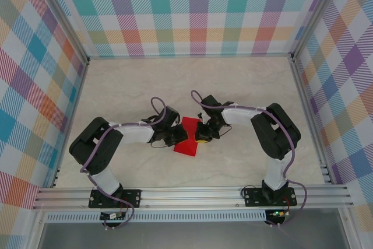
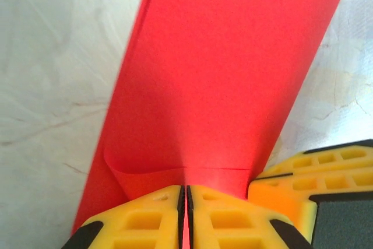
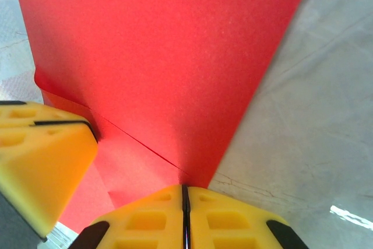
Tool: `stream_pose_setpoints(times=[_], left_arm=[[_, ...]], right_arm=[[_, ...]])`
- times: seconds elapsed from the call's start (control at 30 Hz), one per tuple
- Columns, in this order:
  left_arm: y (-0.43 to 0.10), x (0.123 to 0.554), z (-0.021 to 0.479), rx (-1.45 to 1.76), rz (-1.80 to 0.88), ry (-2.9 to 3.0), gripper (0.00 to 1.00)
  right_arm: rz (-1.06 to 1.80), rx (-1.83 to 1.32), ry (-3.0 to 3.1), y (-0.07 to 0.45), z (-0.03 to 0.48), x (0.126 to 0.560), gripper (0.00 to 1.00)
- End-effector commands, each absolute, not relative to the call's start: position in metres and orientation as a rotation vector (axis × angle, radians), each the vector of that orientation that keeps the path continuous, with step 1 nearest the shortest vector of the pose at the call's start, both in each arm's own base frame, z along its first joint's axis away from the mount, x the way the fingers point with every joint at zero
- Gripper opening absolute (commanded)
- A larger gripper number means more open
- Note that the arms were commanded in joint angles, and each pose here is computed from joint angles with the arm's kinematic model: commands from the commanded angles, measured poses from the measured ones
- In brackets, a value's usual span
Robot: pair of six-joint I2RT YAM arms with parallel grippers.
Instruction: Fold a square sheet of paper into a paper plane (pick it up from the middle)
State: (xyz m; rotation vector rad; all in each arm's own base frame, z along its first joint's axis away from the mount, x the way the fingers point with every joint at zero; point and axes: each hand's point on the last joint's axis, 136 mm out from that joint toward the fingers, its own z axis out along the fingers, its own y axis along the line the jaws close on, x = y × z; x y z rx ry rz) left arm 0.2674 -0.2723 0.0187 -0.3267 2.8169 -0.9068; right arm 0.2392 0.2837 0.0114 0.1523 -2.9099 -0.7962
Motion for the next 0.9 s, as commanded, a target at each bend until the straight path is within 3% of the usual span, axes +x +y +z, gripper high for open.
stream_pose_setpoints(times=[0.0,0.53,0.87], left_arm=[[-0.25,0.276,0.011,-0.368,-0.789,2.816,0.13],[-0.222,0.292,0.023,-0.413,-0.751,2.765,0.13],[-0.265,0.28,0.064,-0.243,-1.031,2.695,0.13]], right_arm=[[-0.44,0.124,-2.939,0.242,-0.041,0.223,0.09],[-0.413,0.119,-2.934,0.24,-0.046,0.223,0.09],[-0.422,0.118,-2.936,0.241,-0.045,0.224,0.08]])
